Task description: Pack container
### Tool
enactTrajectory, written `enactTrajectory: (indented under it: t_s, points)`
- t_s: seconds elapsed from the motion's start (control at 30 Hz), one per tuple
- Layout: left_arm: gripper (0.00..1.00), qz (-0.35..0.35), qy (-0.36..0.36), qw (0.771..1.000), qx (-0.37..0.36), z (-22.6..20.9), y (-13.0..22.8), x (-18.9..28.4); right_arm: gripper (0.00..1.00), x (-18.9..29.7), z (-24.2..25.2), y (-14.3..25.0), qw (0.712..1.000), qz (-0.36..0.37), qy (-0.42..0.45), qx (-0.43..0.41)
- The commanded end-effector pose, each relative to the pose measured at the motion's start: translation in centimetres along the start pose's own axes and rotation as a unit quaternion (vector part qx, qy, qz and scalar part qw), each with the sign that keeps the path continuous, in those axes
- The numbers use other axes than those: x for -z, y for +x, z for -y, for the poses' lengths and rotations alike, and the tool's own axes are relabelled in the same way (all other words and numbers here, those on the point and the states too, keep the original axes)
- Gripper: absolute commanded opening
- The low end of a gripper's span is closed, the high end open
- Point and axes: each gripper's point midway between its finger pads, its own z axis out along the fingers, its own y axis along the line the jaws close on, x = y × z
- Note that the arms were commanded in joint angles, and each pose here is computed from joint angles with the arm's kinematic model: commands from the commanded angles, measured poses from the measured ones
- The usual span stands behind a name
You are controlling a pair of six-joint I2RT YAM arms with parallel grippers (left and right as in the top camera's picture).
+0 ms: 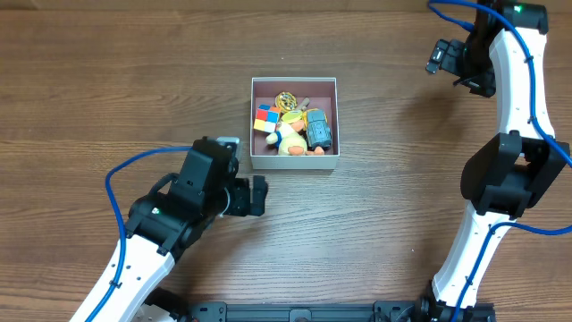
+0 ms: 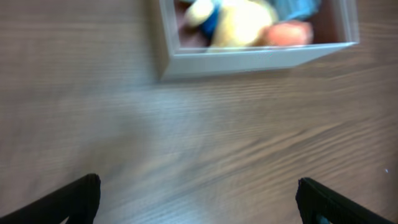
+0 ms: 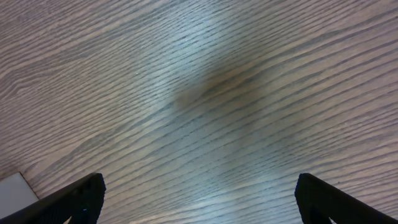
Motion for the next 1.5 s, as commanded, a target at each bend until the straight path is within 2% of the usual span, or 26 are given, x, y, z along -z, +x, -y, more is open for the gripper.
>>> enactTrajectory:
  t_s: [0.0, 0.2, 0.3, 0.5, 0.77, 0.97, 1.17, 1.47]
  points:
    - [1.0, 0.01, 0.04, 0.995, -0.096, 2.0, -0.3, -0.1, 1.0, 1.5, 0.0, -0.3, 1.0, 0.017, -0.005, -0.001]
    - [1.0, 0.006, 0.059, 0.989, -0.133, 3.1, 0.3, 0.0, 1.0, 1.5, 0.0, -0.3, 1.0, 0.017, -0.005, -0.001]
    - [1.0, 0.025, 0.064, 0.985, -0.156, 3.2, 0.2, 0.5, 1.0, 1.5, 0.0, -0.3, 1.0, 0.017, -0.005, -0.001]
    - [1.0, 0.132, 0.082, 0.974, -0.163, 1.5, 0.4, 0.5, 1.0, 1.5, 0.0, -0.3, 1.0, 0.017, -0.005, -0.001]
    - [1.0, 0.26, 0.135, 0.944, -0.155, -0.5, 1.1, 1.4, 1.0, 1.5, 0.0, -0.3, 1.0, 0.017, -0.005, -0.001]
    - [1.0, 0.339, 0.108, 0.918, -0.175, -1.9, -0.6, 4.7, 1.0, 1.5, 0.0, -0.3, 1.0, 0.017, -0.005, -0.001]
    - [1.0, 0.386, 0.07, 0.902, -0.178, -3.4, -1.1, 6.5, 1.0, 1.5, 0.0, -0.3, 1.0, 0.017, -0.005, -0.001]
    - [1.0, 0.412, 0.039, 0.892, -0.182, -4.9, -0.5, 6.2, 1.0, 1.5, 0.0, -0.3, 1.0, 0.017, -0.005, -0.001]
